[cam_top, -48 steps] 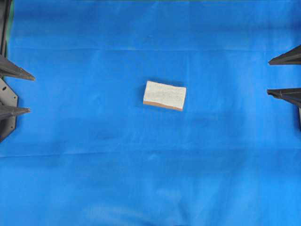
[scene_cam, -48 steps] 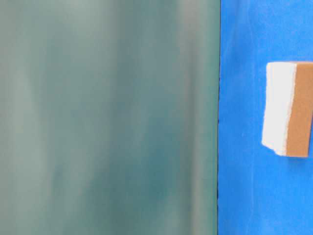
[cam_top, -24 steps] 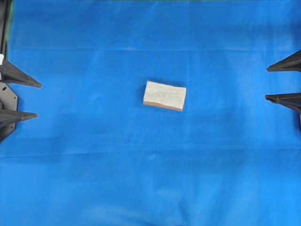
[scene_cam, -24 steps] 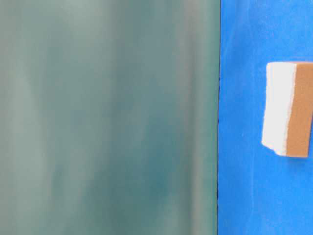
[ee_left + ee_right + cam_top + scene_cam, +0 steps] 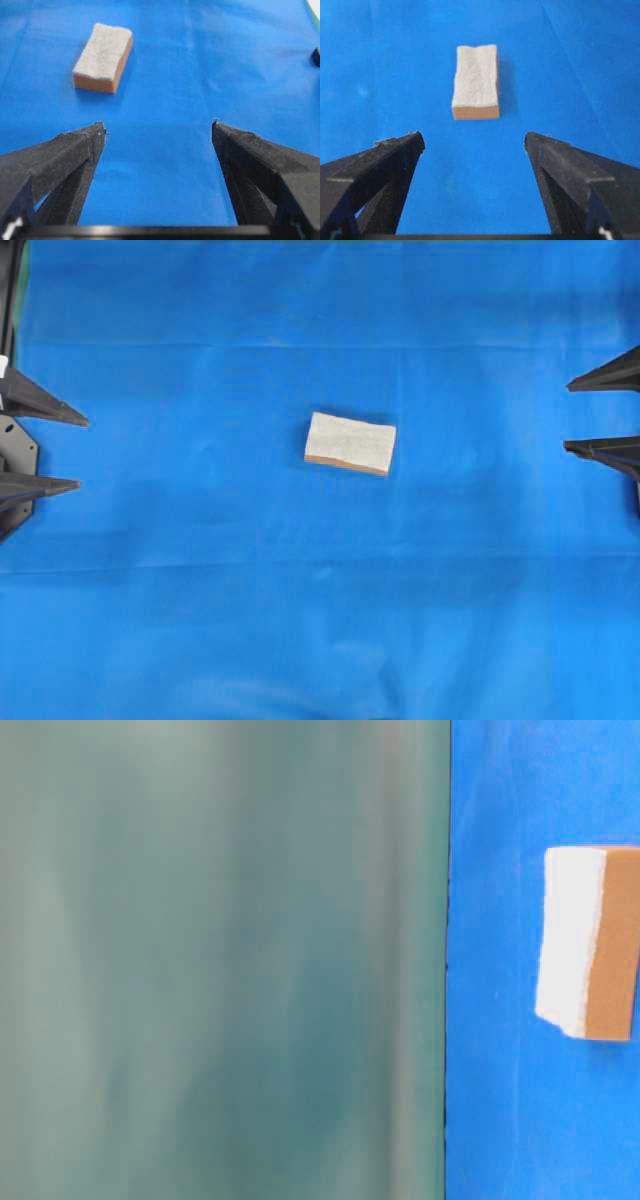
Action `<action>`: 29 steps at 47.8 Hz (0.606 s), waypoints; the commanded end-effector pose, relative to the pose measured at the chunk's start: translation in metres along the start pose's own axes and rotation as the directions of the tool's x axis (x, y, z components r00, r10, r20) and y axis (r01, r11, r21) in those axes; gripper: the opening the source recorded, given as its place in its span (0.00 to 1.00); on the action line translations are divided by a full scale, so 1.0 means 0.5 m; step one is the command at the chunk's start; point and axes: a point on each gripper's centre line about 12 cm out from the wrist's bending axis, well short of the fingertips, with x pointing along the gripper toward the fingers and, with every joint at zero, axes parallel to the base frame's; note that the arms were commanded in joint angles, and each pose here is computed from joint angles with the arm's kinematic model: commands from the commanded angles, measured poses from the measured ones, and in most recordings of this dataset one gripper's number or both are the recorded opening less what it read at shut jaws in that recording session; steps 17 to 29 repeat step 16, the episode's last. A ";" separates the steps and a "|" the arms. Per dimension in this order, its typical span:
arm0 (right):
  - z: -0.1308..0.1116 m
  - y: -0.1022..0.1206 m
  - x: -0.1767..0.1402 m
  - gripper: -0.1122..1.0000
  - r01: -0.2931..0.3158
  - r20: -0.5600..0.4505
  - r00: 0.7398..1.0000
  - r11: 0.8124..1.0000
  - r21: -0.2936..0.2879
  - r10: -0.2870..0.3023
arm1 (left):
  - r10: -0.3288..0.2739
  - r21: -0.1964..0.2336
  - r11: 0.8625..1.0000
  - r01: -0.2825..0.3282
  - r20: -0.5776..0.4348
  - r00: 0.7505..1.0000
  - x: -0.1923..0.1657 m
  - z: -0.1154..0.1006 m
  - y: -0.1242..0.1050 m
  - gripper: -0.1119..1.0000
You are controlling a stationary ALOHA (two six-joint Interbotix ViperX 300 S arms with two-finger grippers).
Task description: Hand over the sponge with the left arm and wipe it with the right arm.
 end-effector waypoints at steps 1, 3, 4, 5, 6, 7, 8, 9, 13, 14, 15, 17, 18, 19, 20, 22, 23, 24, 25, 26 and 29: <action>0.013 0.002 -0.001 0.78 -0.003 0.019 1.000 1.000 0.005 0.003 | -0.004 0.002 1.000 0.004 0.020 1.000 -0.001 0.014 -0.002 0.86; 0.012 0.002 0.000 0.78 -0.003 0.018 1.000 1.000 0.005 0.003 | -0.004 0.002 1.000 0.004 0.020 1.000 -0.001 0.014 -0.002 0.86; 0.013 0.002 0.000 0.78 -0.004 0.019 1.000 1.000 0.005 0.003 | -0.004 0.002 1.000 0.004 0.020 1.000 -0.001 0.014 -0.002 0.86; 0.013 0.002 -0.001 0.78 -0.003 0.019 1.000 1.000 0.005 0.003 | -0.004 0.002 1.000 0.004 0.021 1.000 -0.001 0.014 -0.002 0.86; 0.013 0.002 0.000 0.78 -0.004 0.019 1.000 1.000 0.005 0.003 | -0.004 0.002 1.000 0.004 0.020 1.000 -0.001 0.013 -0.002 0.86; 0.012 0.002 0.000 0.78 -0.003 0.018 1.000 1.000 0.005 0.003 | -0.004 0.002 1.000 0.004 0.021 1.000 -0.001 0.014 -0.002 0.86; 0.012 0.002 0.000 0.78 -0.003 0.018 1.000 1.000 0.005 0.003 | -0.004 0.002 1.000 0.004 0.021 1.000 -0.001 0.014 -0.002 0.86; 0.013 0.002 0.000 0.78 -0.004 0.019 1.000 1.000 0.005 0.003 | -0.004 0.002 1.000 0.004 0.021 1.000 -0.001 0.014 -0.002 0.86; 0.013 0.002 -0.001 0.78 -0.003 0.019 1.000 1.000 0.005 0.003 | -0.004 0.002 1.000 0.004 0.021 1.000 -0.001 0.014 -0.002 0.86; 0.012 0.002 0.000 0.78 -0.003 0.018 1.000 1.000 0.005 0.003 | -0.004 0.002 1.000 0.004 0.021 1.000 -0.001 0.014 -0.002 0.86; 0.012 0.002 0.000 0.78 -0.003 0.018 1.000 1.000 0.005 0.003 | -0.004 0.002 1.000 0.004 0.021 1.000 -0.001 0.014 -0.002 0.86; 0.012 0.002 0.000 0.78 -0.003 0.018 1.000 1.000 0.005 0.003 | -0.004 0.002 1.000 0.004 0.021 1.000 -0.001 0.014 -0.002 0.86; 0.012 0.002 0.000 0.78 -0.003 0.018 1.000 1.000 0.005 0.003 | -0.004 0.002 1.000 0.004 0.021 1.000 -0.001 0.014 -0.002 0.86; 0.012 0.002 0.000 0.78 -0.003 0.018 1.000 1.000 0.005 0.003 | -0.004 0.002 1.000 0.004 0.021 1.000 -0.001 0.014 -0.002 0.86; 0.012 0.002 0.000 0.78 -0.003 0.018 1.000 1.000 0.005 0.003 | -0.004 0.002 1.000 0.004 0.021 1.000 -0.001 0.014 -0.002 0.86; 0.012 0.002 0.000 0.78 -0.003 0.018 1.000 1.000 0.005 0.003 | -0.004 0.002 1.000 0.004 0.021 1.000 -0.001 0.014 -0.002 0.86; 0.012 0.002 0.000 0.78 -0.003 0.018 1.000 1.000 0.005 0.003 | -0.004 0.002 1.000 0.004 0.021 1.000 -0.001 0.014 -0.002 0.86; 0.012 0.002 0.000 0.78 -0.003 0.018 1.000 1.000 0.005 0.003 | -0.004 0.002 1.000 0.004 0.021 1.000 -0.001 0.014 -0.002 0.86; 0.012 0.002 0.000 0.78 -0.003 0.018 1.000 1.000 0.005 0.003 | -0.004 0.002 1.000 0.004 0.021 1.000 -0.001 0.014 -0.002 0.86; 0.012 0.002 0.000 0.78 -0.003 0.018 1.000 1.000 0.005 0.003 | -0.004 0.002 1.000 0.004 0.021 1.000 -0.001 0.014 -0.002 0.86; 0.012 0.002 0.000 0.78 -0.003 0.018 1.000 1.000 0.005 0.003 | -0.004 0.002 1.000 0.004 0.021 1.000 -0.001 0.014 -0.002 0.86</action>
